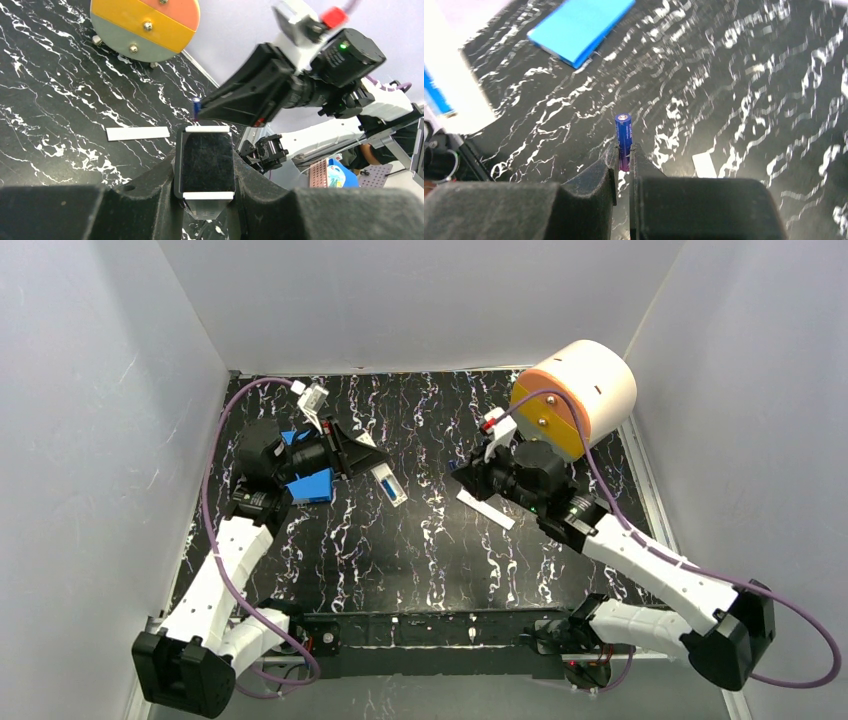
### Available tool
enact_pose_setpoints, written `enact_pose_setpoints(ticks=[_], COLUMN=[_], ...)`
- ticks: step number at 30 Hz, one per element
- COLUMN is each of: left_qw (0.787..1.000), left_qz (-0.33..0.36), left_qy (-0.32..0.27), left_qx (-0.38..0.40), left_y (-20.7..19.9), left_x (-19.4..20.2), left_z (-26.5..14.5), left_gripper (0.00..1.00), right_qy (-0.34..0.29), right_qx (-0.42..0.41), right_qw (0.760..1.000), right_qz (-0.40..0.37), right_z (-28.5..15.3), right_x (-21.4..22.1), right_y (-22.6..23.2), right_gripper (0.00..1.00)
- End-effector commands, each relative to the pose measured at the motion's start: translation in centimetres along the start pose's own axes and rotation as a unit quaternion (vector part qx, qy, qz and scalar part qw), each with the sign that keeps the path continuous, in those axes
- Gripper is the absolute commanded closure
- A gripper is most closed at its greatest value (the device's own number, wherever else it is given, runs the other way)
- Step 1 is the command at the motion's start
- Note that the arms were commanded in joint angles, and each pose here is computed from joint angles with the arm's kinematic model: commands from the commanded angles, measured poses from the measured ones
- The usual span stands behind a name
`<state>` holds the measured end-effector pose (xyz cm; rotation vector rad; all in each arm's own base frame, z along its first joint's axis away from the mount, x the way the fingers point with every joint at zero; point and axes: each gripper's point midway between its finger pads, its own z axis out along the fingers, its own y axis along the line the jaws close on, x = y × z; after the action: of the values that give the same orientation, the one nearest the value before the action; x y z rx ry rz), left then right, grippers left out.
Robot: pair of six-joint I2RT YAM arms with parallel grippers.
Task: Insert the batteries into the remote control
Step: Place the battery at the center of the board.
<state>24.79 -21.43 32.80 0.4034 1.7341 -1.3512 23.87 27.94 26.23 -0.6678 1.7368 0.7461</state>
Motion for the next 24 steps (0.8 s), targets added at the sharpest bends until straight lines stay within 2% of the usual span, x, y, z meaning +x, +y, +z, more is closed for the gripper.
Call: enact_pose_setpoints(ticks=[1,3,5,9,16,20,24], left_qw=[0.998,0.999,0.999,0.999,0.999,0.999,0.999], left_qz=[0.040,0.039,0.040,0.033,0.000,-0.008,-0.006], left_qy=[-0.012,-0.011,-0.013,-0.028,-0.035,-0.036,-0.034], left_qx=[0.035,0.036,0.035,0.031,0.026,0.023,0.025], left_y=[-2.0,-1.9,-1.9,-2.0,-0.9,-0.5,-0.5], left_x=[-0.5,-0.4,-0.4,-0.9,0.1,0.5,0.6], left_z=[-0.7,-0.7,-0.7,-0.7,-0.5,-0.5,-0.5], left_gripper=[0.98,0.98,0.98,0.98,0.98,0.98,0.98], right_qy=[0.080,0.122,0.176,0.256,0.261,0.288,0.316], right_qx=[0.135,0.187,0.252,0.277,0.334,0.348,0.386], right_qw=[0.979,0.956,0.918,0.871,0.812,0.765,0.729], right_qz=[0.126,0.188,0.249,0.316,0.402,0.458,0.469], right_z=[0.3,0.3,-0.3,-0.3,-1.7,-1.9,-2.3], right_x=[3.2,5.8,8.9,12.9,18.0,21.1,22.7], right_y=[-3.3,-4.1,-4.9,-3.6,-3.7,-2.8,-2.8], right_gripper=[0.92,0.94,0.96,0.99,0.99,0.99,0.99])
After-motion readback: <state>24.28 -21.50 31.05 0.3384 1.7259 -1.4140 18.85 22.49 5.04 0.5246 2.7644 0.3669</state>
